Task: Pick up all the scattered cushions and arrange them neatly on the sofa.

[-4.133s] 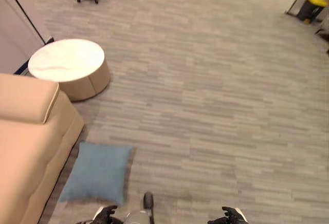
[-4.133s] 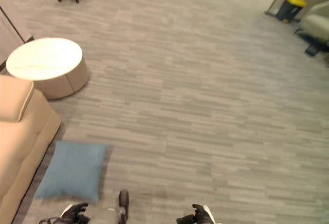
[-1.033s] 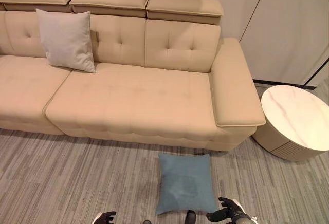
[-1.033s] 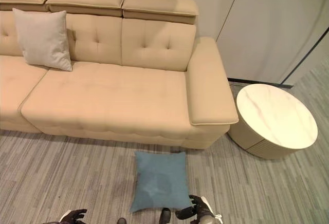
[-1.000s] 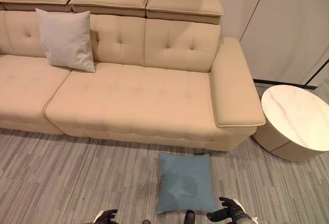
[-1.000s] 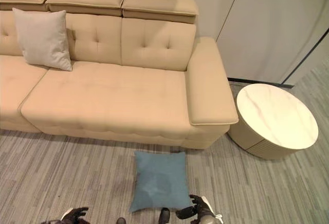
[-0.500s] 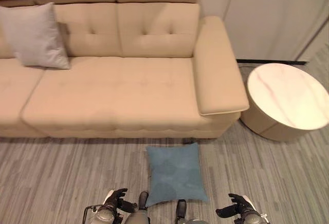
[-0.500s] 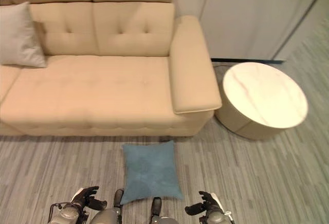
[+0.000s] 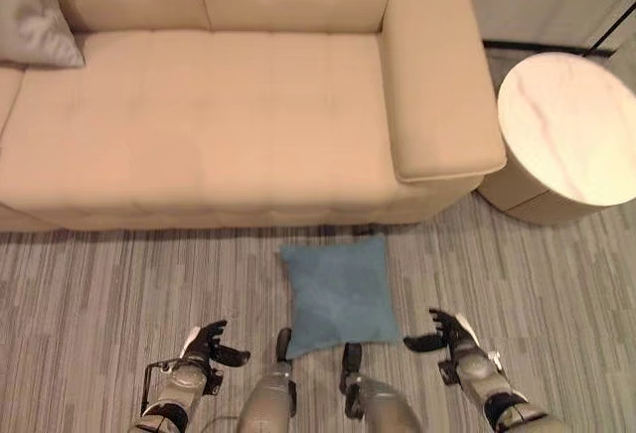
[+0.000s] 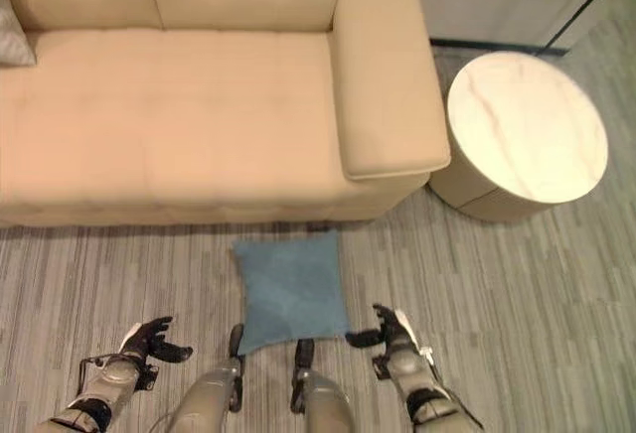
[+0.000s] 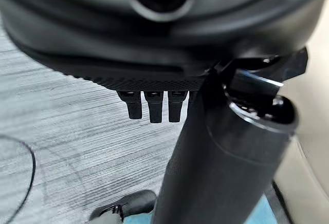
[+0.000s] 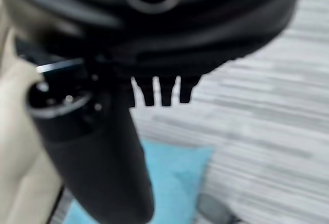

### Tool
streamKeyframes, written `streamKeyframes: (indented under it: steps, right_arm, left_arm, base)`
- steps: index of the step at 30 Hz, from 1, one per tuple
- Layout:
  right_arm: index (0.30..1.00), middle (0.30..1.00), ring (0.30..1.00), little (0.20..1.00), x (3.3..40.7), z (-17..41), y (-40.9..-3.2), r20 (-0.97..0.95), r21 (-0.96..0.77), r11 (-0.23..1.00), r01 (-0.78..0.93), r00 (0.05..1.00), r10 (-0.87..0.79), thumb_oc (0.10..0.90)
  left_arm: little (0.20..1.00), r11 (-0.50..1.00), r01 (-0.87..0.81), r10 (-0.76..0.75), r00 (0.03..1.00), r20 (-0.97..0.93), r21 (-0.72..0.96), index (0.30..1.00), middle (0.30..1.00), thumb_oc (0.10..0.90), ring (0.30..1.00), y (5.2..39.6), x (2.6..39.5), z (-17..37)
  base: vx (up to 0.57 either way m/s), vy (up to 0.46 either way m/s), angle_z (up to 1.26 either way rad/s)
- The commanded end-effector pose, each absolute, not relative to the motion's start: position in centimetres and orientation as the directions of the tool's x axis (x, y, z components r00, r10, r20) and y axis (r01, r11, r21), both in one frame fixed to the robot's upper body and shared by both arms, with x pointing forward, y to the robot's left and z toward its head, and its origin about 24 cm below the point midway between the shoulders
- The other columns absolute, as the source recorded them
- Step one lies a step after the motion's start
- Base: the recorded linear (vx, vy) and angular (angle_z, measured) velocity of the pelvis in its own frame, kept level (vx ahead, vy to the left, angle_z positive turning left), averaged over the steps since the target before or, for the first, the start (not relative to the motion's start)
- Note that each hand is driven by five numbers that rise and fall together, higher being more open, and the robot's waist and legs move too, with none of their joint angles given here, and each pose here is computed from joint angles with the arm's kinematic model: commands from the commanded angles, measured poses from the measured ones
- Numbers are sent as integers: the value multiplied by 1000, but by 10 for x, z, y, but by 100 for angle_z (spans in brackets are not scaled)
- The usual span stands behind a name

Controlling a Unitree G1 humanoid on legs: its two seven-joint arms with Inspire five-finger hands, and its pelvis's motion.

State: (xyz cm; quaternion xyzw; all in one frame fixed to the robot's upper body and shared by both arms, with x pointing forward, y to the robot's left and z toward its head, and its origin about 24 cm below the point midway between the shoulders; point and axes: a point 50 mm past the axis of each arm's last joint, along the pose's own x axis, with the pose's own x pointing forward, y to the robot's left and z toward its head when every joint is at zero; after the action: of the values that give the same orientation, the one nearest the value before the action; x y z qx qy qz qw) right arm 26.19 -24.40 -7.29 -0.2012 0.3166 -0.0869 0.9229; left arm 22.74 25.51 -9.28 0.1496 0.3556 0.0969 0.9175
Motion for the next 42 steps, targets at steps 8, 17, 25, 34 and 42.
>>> streamKeyframes:
  steps: [8,17,25,34,42]
  right_arm:
    - [900,900,900,900,323,7,-277,-259,-465,829,310,848,-462,800]
    - [900,900,900,900,363,93,-296,-26,-389,780,490,840,-541,800]
    - [900,900,900,900,387,141,-281,53,-291,841,457,885,-463,800]
    - [900,900,900,900,409,169,-208,121,-66,970,235,967,-226,800]
    - [900,900,900,900,413,183,-111,166,203,979,-35,986,1,800]
  left_arm:
    - [900,923,-372,383,870,-309,97,900,900,800,900,245,309,-17]
    - [900,906,-422,420,894,-157,26,900,900,800,900,249,347,39]
    - [900,918,-395,395,918,-18,26,900,900,800,900,247,373,91]
    - [900,959,-270,278,957,87,-86,900,900,800,900,196,393,129]
    - [900,956,-114,154,979,132,-271,900,900,800,900,128,404,159]
  base:
    - [-124,-48,5]
    - [-7,-13,-3]
    - [111,-6,-9]
    - [63,3,-5]
    - [25,17,-1]
